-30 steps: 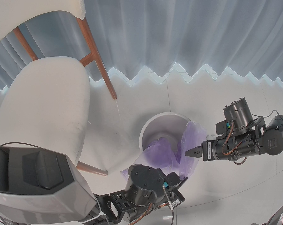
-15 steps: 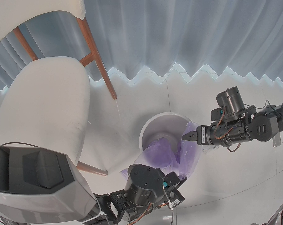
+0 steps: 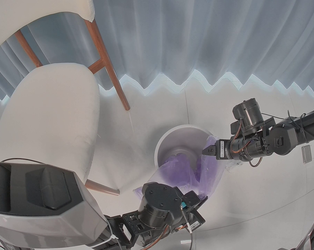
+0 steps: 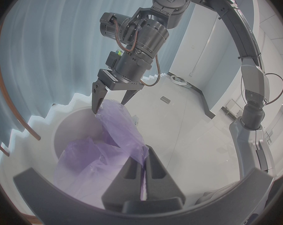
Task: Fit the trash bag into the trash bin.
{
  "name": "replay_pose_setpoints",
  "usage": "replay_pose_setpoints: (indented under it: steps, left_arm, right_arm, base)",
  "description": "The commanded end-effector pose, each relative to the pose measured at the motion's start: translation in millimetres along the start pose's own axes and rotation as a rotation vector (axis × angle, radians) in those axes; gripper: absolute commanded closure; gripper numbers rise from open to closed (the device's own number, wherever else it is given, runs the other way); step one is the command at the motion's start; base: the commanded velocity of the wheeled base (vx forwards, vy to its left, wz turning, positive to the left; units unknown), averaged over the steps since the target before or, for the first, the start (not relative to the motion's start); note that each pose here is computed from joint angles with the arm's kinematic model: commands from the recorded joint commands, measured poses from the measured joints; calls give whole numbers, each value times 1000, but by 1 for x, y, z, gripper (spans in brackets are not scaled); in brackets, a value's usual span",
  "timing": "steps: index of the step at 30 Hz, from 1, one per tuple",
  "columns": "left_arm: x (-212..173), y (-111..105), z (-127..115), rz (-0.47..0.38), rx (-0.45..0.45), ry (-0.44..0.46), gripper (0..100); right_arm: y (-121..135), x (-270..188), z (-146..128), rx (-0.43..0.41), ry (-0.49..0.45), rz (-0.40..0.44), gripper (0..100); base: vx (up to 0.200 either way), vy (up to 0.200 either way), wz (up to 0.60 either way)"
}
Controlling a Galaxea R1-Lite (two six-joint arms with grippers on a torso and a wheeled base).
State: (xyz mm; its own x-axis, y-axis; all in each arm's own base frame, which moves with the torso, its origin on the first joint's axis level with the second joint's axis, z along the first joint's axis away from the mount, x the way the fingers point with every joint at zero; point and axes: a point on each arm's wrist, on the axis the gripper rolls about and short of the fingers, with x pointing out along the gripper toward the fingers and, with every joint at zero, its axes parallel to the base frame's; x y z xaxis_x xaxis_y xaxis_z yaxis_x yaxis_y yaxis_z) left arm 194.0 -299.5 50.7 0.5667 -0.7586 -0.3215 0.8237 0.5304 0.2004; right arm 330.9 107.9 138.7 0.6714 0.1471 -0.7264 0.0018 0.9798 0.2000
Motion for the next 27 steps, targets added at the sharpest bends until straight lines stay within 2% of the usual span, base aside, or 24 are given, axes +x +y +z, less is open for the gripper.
replay_pose_setpoints:
  steps: [1, 4, 5, 13, 20, 26, 27]
  left_arm:
    - [1, 0, 0, 2, -1, 1, 100]
    - [1, 1, -1, 5, -2, 1, 100]
    - [1, 1, -1, 4, -2, 3, 100]
    - [6, 2, -1, 8, -2, -3, 100]
    - [10, 10, 1, 57, -27, -9, 100]
    - [6, 32, 4, 134, -47, -16, 100]
    - [4, 39, 6, 151, -53, -24, 100]
  right_arm:
    - [-3, 2, 1, -7, -2, -12, 0]
    - [-8, 0, 5, -4, -14, -20, 0]
    - [-10, 1, 6, -2, -15, -24, 100]
    - [-13, -11, 7, 20, -28, -23, 100]
    - [-15, -17, 1, 54, -20, -24, 100]
    - [-8, -29, 12, 76, -81, 13, 100]
    - [1, -31, 18, 76, -118, 45, 100]
  base:
    - [0, 0, 0]
    - [0, 0, 0]
    - [0, 0, 0]
    - [0, 0, 0]
    - [0, 0, 0]
    - [0, 0, 0]
    - [0, 0, 0]
